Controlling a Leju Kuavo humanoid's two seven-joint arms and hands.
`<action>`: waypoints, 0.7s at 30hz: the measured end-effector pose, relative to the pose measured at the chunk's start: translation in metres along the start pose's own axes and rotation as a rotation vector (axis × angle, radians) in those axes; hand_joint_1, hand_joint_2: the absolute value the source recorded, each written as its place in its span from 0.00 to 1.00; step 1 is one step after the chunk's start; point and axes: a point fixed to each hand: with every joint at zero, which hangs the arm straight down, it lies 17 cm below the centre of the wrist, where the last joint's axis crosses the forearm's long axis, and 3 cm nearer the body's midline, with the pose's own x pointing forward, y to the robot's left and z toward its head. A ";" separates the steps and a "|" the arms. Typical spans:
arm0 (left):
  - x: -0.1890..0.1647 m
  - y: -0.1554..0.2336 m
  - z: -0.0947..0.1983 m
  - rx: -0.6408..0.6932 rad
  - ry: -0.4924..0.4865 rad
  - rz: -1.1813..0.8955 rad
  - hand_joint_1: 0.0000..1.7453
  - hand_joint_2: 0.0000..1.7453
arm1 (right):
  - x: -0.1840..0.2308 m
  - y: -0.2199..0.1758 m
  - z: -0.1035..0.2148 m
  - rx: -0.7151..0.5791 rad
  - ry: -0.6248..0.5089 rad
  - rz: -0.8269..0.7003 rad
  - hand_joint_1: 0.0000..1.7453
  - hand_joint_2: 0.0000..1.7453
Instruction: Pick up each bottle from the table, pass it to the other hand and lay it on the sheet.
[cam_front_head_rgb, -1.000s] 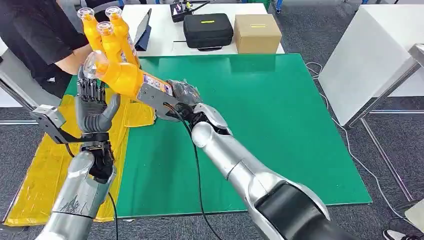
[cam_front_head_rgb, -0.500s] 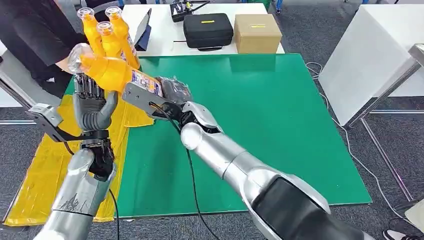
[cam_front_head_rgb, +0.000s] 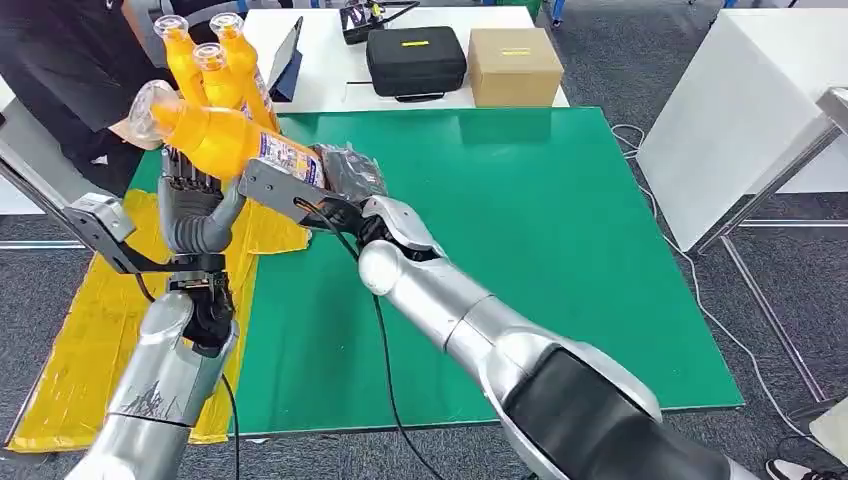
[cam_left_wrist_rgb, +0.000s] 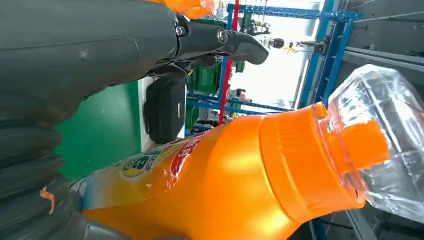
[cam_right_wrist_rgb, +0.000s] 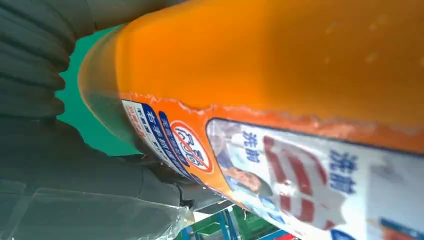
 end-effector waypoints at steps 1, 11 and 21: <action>0.000 0.000 0.000 -0.001 -0.001 0.000 0.00 1.00 | 0.000 -0.001 0.000 -0.001 -0.001 0.001 1.00 1.00; 0.000 -0.002 -0.003 -0.004 0.002 0.000 0.00 1.00 | 0.000 -0.001 -0.001 0.013 0.030 0.007 1.00 1.00; -0.004 -0.002 -0.005 -0.011 0.020 -0.010 0.00 1.00 | -0.006 0.011 0.002 0.057 0.089 0.036 1.00 1.00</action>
